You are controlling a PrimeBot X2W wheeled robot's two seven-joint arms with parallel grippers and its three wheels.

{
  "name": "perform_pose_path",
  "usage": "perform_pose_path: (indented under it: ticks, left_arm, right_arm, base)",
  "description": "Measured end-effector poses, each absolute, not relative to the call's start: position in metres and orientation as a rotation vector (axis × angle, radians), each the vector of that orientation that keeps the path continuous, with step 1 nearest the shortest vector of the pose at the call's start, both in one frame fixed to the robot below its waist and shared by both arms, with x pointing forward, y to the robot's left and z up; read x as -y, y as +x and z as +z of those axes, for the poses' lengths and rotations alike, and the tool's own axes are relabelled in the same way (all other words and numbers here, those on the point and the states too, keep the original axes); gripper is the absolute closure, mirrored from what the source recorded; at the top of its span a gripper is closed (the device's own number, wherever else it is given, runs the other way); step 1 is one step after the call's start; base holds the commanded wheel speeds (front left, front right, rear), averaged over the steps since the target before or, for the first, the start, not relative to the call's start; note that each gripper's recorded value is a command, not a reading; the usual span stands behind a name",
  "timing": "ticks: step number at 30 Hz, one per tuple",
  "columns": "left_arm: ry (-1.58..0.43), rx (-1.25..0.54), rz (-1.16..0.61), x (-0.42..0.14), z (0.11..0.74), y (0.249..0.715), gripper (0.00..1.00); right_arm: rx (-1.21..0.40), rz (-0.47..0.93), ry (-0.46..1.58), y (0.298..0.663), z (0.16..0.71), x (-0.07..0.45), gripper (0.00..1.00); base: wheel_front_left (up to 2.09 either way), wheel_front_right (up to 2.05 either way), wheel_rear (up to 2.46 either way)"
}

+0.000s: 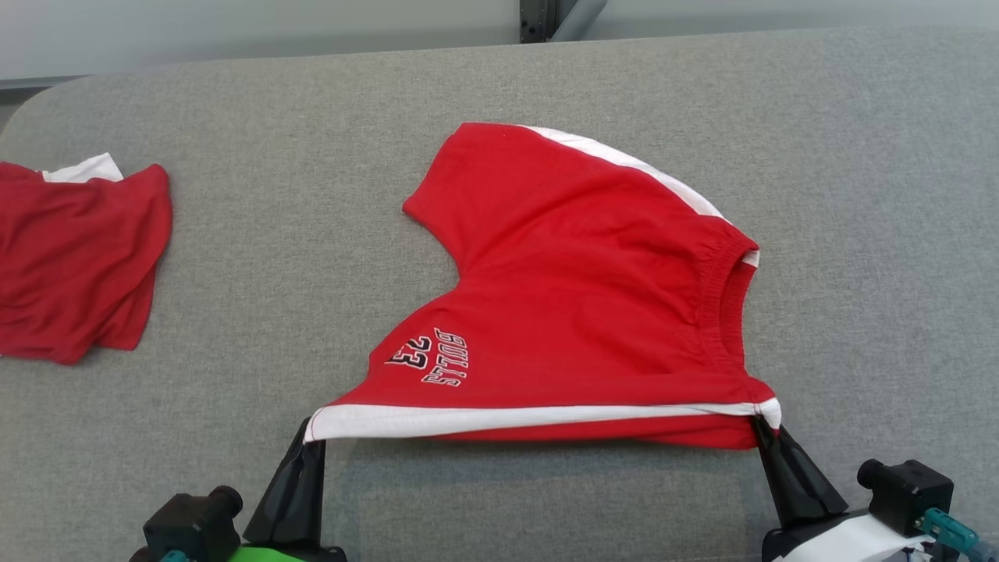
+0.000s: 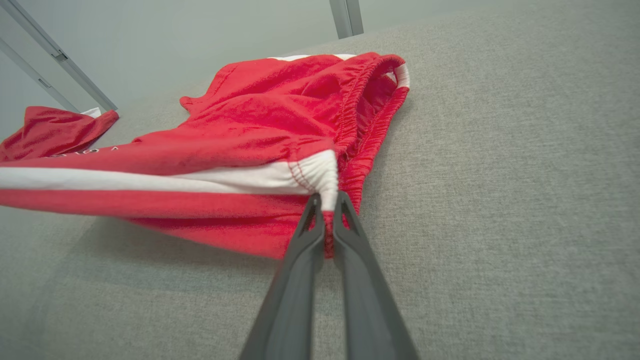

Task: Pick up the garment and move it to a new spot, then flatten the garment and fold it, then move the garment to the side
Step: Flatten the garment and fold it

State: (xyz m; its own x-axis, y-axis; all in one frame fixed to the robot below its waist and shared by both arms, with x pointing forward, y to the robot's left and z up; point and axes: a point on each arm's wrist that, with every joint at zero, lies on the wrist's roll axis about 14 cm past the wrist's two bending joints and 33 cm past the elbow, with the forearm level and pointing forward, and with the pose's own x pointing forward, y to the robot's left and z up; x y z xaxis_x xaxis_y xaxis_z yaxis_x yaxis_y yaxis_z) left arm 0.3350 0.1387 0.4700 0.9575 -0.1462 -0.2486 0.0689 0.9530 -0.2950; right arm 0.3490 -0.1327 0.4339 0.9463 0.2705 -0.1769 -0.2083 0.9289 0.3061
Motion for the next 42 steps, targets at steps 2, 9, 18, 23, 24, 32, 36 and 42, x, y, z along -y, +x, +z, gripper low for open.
perform_pose_path:
  ticks: [2,9,18,23,24,32,36,42]
  left_arm:
    - [-0.287,-0.275,-0.117,-0.138,0.472,0.335,1.00]
    - [-0.252,-0.254,-0.153,-0.136,0.476,0.351,1.00]
    - [-0.128,-0.105,-0.237,-0.140,0.511,0.426,1.00]
    - [-0.127,-0.036,-0.316,-0.123,0.526,0.478,1.00]
    - [-0.130,-0.039,-0.336,-0.118,0.524,0.488,1.00]
    - [-0.127,-0.115,-0.448,-0.079,0.492,0.559,1.00]
    - [-0.122,-0.192,-0.465,-0.067,0.465,0.584,1.00]
    - [-0.125,-0.268,-0.463,-0.058,0.438,0.609,1.00]
  right_arm:
    - [-0.224,0.241,0.291,0.348,0.434,0.135,1.00]
    - [-0.231,0.220,0.336,0.357,0.435,0.132,1.00]
    - [-0.169,0.184,0.417,0.406,0.451,0.126,1.00]
    - [-0.152,0.159,0.407,0.438,0.448,0.134,1.00]
    - [-0.149,0.153,0.400,0.445,0.447,0.136,1.00]
    - [-0.131,0.093,0.430,0.485,0.431,0.153,1.00]
    - [-0.136,0.065,0.436,0.496,0.420,0.161,1.00]
    - [-0.129,0.044,0.452,0.509,0.413,0.167,1.00]
  base:
    - [0.00,0.00,0.00]
    - [0.00,0.00,0.00]
    - [0.00,0.00,0.00]
    - [0.00,0.00,0.00]
    - [0.00,0.00,0.00]
    - [0.00,0.00,0.00]
    - [0.00,0.00,0.00]
    - [0.00,0.00,0.00]
